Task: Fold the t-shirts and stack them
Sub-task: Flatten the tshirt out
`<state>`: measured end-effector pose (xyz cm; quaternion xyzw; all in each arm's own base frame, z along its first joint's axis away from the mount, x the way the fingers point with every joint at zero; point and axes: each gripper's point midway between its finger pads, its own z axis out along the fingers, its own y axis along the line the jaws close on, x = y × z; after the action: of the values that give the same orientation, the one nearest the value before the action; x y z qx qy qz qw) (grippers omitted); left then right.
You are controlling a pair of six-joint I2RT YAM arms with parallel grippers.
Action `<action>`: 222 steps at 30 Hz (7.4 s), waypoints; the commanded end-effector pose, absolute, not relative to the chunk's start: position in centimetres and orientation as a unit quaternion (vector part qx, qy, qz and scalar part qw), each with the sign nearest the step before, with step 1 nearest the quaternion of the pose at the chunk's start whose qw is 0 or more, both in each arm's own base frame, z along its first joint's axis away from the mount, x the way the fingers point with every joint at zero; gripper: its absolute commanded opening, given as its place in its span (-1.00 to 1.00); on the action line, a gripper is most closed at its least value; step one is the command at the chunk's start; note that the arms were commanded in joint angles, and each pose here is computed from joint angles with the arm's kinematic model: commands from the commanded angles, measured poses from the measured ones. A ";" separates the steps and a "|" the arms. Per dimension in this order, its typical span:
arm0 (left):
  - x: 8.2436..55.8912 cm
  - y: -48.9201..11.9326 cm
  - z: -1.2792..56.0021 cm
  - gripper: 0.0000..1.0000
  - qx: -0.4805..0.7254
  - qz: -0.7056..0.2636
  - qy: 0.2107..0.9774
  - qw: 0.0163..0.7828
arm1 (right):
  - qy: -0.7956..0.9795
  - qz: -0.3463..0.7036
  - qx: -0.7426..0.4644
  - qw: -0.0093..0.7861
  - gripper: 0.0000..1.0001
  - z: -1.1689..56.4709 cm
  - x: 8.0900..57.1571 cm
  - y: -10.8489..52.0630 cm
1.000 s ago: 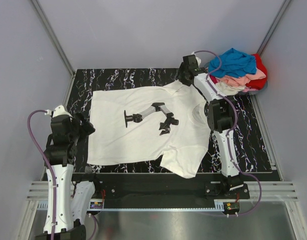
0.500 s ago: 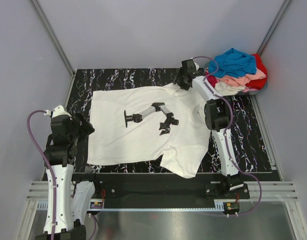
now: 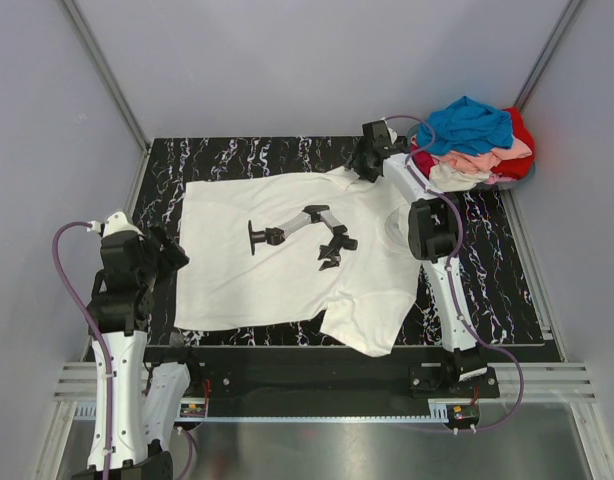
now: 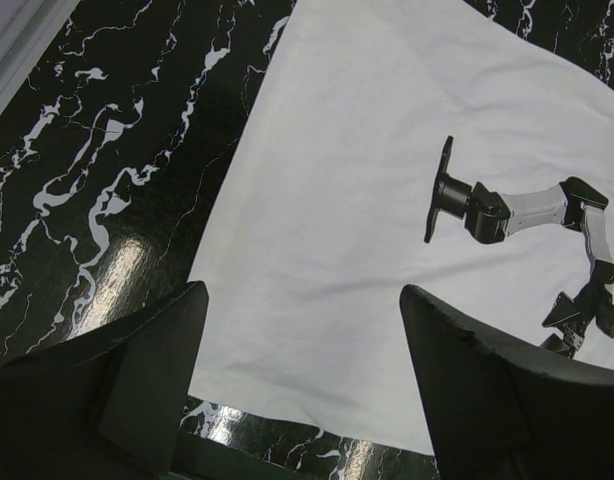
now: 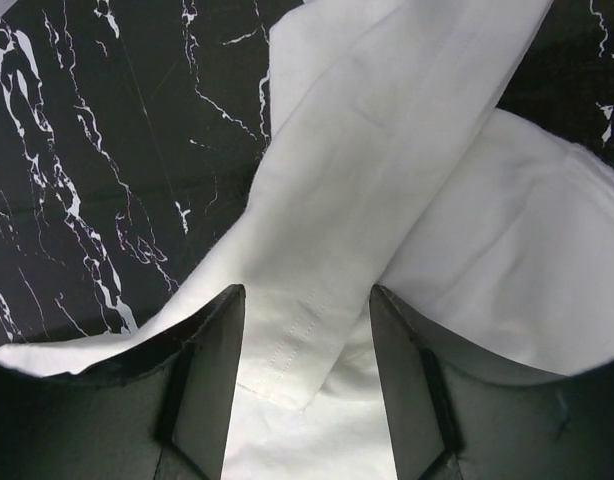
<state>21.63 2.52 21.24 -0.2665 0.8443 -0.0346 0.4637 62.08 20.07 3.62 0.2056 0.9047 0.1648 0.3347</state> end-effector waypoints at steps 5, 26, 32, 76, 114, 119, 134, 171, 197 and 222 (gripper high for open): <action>22.1 2.9 21.9 0.66 -0.269 -0.030 0.832 0.485 | 0.886 0.199 0.208 0.363 0.22 5.8 64.2 21.0; 21.7 3.1 22.4 0.66 -0.273 -0.027 0.824 0.495 | 0.681 0.447 0.253 0.522 0.29 17.3 71.5 29.5; 21.5 3.2 22.7 0.66 -0.277 -0.025 0.819 0.502 | 0.616 0.430 0.265 0.605 0.52 20.8 72.1 30.1; 20.4 4.3 24.3 0.63 -0.281 0.004 0.798 0.533 | 0.841 0.344 0.214 0.358 0.63 7.8 64.6 25.9; 20.1 5.2 24.7 0.60 -0.296 0.007 0.782 0.549 | 0.718 0.372 0.106 0.578 1.00 26.8 66.6 28.9; 20.6 5.2 24.2 0.59 -0.295 0.006 0.791 0.535 | 0.755 0.305 0.143 0.563 1.00 30.5 59.0 23.9; 21.2 -2.3 16.7 0.53 -0.249 -0.014 0.910 0.332 | 0.925 0.119 0.188 0.306 0.96 15.8 25.3 17.1; 14.6 0.3 3.0 0.44 -0.554 0.051 0.802 0.215 | 0.917 0.181 0.138 0.328 0.99 9.3 17.7 20.3; 17.7 1.8 5.1 -1.00 -0.529 0.025 0.787 0.317 | 0.990 -0.037 0.097 0.097 0.63 3.0 8.3 15.6; 17.9 1.8 7.2 -1.00 -0.515 0.012 0.787 0.338 | 0.995 -0.018 0.082 0.045 0.04 -3.1 11.1 16.5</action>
<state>16.76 1.10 5.22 -0.5145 0.8007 0.0103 0.3067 9.35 16.32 0.40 0.0874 0.9960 -0.0204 0.0039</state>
